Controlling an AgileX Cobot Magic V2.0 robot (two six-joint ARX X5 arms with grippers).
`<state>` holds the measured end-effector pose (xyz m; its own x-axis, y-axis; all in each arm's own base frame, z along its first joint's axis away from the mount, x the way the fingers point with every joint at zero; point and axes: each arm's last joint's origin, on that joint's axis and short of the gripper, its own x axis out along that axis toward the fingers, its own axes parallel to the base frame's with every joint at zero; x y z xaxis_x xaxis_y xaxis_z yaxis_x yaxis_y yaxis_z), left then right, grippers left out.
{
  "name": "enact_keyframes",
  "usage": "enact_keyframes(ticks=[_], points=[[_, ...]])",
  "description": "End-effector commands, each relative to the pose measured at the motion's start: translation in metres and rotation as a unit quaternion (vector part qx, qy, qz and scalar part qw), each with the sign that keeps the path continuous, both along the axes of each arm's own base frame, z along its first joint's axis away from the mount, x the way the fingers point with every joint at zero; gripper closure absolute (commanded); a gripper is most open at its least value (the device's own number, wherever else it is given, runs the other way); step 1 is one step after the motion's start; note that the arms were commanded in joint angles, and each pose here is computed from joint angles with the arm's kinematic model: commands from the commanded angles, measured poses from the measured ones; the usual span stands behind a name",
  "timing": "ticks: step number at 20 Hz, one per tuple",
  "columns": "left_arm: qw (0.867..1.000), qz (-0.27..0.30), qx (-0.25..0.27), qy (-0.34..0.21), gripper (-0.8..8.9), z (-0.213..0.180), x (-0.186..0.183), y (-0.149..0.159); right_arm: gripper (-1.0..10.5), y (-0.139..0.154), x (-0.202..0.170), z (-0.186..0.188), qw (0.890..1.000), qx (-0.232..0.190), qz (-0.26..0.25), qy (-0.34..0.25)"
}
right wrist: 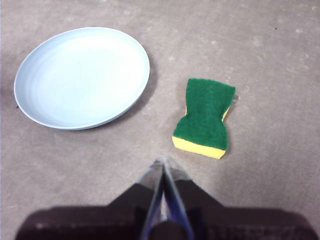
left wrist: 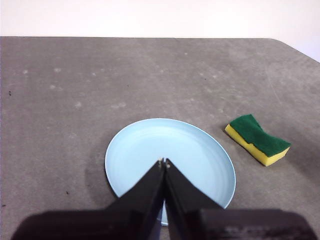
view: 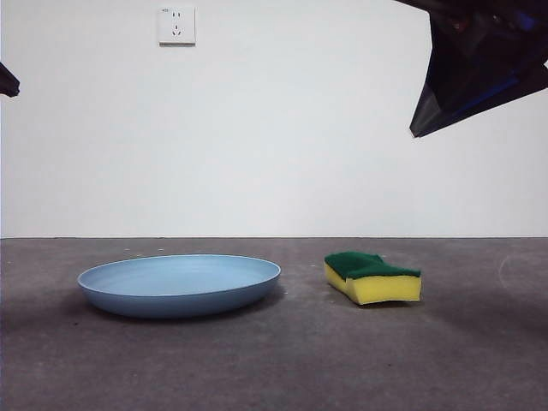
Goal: Pick up the plate,pick up the cloth,clean the plate with the cloth
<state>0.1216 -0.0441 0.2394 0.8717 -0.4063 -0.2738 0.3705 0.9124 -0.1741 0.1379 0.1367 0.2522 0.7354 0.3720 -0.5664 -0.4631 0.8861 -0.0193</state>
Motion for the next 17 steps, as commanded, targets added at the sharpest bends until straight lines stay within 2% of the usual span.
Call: enact_keyframes(ticks=[1,2,4,8,13,17], points=[[1.000,-0.001,-0.002,0.002,8.16,-0.001,0.000,0.000,9.5,0.000,0.000,-0.001,1.000,0.004,-0.004,0.000],[1.000,-0.001,0.001,0.007,8.16,-0.002,-0.001,0.000,9.5,0.000,0.000,-0.001,1.000,0.004,-0.004,0.000],[0.999,0.006,0.039,-0.019,8.16,0.000,-0.006,0.003,9.5,0.000,0.000,-0.001,1.000,0.004,-0.004,0.000],[0.994,0.021,0.067,-0.086,8.16,0.006,-0.018,0.012,9.5,0.000,0.000,-0.001,1.000,0.004,-0.004,0.000],[0.984,0.075,0.060,-0.150,8.16,-0.026,-0.025,0.025,9.5,0.000,0.000,-0.001,1.000,0.004,-0.004,0.000],[0.981,0.112,0.046,-0.153,8.16,-0.059,-0.028,0.032,9.5,0.000,0.000,-0.001,1.000,0.004,-0.004,0.000]])
